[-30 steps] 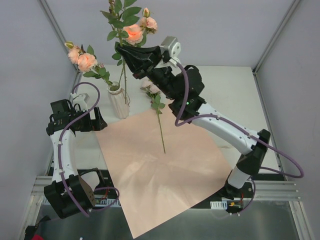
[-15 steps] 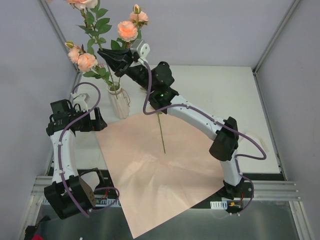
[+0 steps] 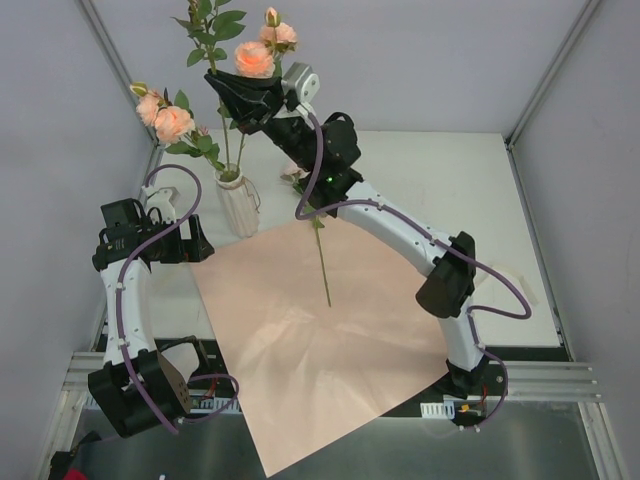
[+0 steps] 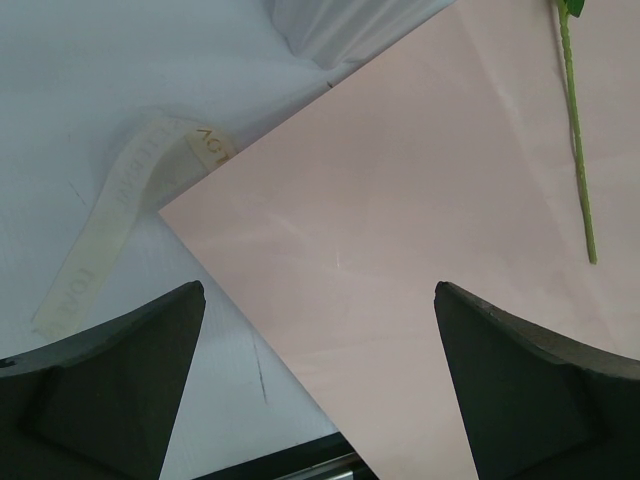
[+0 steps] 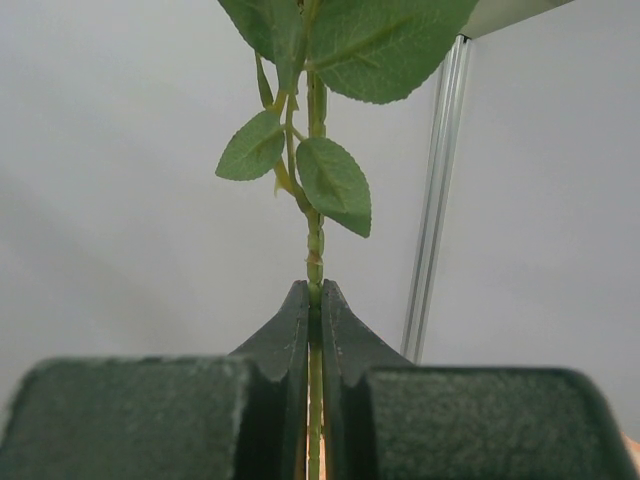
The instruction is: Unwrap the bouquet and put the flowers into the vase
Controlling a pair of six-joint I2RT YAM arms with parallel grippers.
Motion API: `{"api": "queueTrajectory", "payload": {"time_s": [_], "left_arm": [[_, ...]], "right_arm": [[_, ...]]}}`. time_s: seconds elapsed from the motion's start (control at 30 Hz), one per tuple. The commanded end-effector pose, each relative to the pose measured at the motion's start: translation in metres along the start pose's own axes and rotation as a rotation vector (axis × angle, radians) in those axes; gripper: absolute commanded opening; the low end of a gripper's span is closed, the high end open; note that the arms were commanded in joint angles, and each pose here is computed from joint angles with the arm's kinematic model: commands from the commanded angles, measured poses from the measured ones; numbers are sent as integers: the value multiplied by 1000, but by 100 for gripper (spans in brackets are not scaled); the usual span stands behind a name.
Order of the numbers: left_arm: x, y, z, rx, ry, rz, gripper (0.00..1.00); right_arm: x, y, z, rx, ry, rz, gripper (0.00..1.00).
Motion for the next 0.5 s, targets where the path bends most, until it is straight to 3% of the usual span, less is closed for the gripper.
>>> {"api": "queueTrajectory", "payload": {"time_s": [0.0,0.47], "left_arm": [[0,4,4,-6,-25,-10,99],[-3,4,4,-12,-24,-25,99]], "right_arm": [[0,-10,40,-132,16,17,1],[-38,11,-30,3,-7,-70,1]]}}
Point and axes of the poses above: each gripper's point midway between its finger pads, its own y axis back along the fingers, its own x axis along the line the jaws close on, z = x × y, the point moved 3 cm from there along y, back along the fingers, and after that the axes turned 9 degrees about -y, right-handed, at the moved point
